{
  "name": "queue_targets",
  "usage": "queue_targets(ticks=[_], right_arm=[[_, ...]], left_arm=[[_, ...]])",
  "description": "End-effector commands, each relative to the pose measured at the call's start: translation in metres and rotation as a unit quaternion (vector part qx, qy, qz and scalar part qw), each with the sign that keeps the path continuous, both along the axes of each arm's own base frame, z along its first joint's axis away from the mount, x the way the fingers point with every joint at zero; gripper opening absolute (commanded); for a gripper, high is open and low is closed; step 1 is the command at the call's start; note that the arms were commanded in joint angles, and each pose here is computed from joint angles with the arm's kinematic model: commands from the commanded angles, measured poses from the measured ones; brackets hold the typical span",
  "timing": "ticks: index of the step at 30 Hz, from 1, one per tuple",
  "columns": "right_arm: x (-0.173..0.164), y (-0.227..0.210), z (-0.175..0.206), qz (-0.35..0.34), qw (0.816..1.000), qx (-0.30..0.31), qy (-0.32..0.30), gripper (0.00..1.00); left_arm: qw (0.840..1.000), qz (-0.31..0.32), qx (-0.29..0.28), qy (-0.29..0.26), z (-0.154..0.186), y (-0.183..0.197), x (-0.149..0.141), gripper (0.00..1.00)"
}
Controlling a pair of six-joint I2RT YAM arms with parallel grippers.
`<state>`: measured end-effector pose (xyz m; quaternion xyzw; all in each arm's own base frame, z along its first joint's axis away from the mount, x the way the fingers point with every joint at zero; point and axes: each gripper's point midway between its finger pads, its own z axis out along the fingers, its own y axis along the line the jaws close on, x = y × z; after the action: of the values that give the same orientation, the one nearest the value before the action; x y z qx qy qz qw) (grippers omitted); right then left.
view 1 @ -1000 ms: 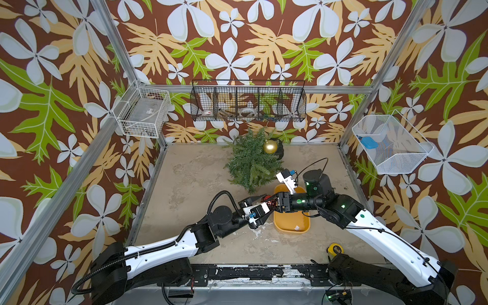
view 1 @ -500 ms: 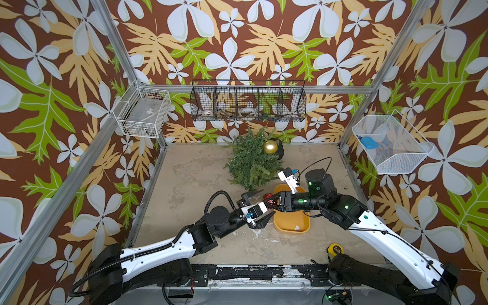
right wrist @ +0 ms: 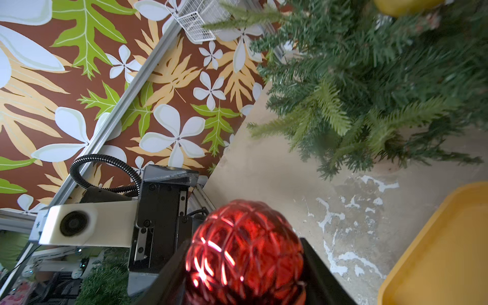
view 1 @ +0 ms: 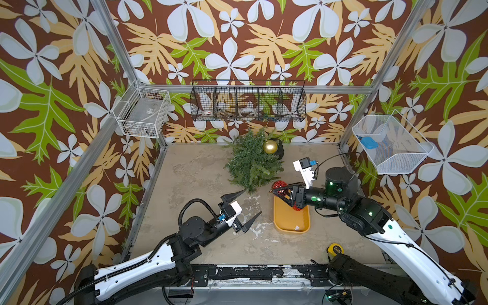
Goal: Decorate the small christmas tree with ornaments
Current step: Hang an ornament on the christmas tree.
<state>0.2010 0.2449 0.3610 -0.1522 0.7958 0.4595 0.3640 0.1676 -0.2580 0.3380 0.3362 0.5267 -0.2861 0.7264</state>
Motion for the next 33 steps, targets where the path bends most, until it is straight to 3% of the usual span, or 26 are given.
queue_targets(ticks=[1,9,12,23,33], right_arm=[[0.004,-0.005,0.019,-0.009,0.998,0.002,-0.063,0.56],[0.004,-0.007,0.053,-0.006,0.99,0.011,-0.14,0.54],[0.006,-0.006,0.067,-0.004,0.986,0.013,-0.169,0.53],[0.026,0.008,0.102,0.002,0.964,-0.003,-0.267,0.49],[0.051,0.028,0.128,0.004,0.945,-0.004,-0.327,0.48]], left_arm=[[0.998,0.015,-0.017,0.053,-0.005,0.007,0.006,0.89],[0.989,0.014,-0.032,0.141,0.003,0.005,0.021,0.89],[0.983,-0.028,-0.039,0.179,0.007,0.005,0.029,0.84],[0.986,-0.045,0.001,0.161,0.035,0.034,0.047,0.82],[0.988,-0.046,-0.026,0.144,0.066,0.076,0.082,0.8]])
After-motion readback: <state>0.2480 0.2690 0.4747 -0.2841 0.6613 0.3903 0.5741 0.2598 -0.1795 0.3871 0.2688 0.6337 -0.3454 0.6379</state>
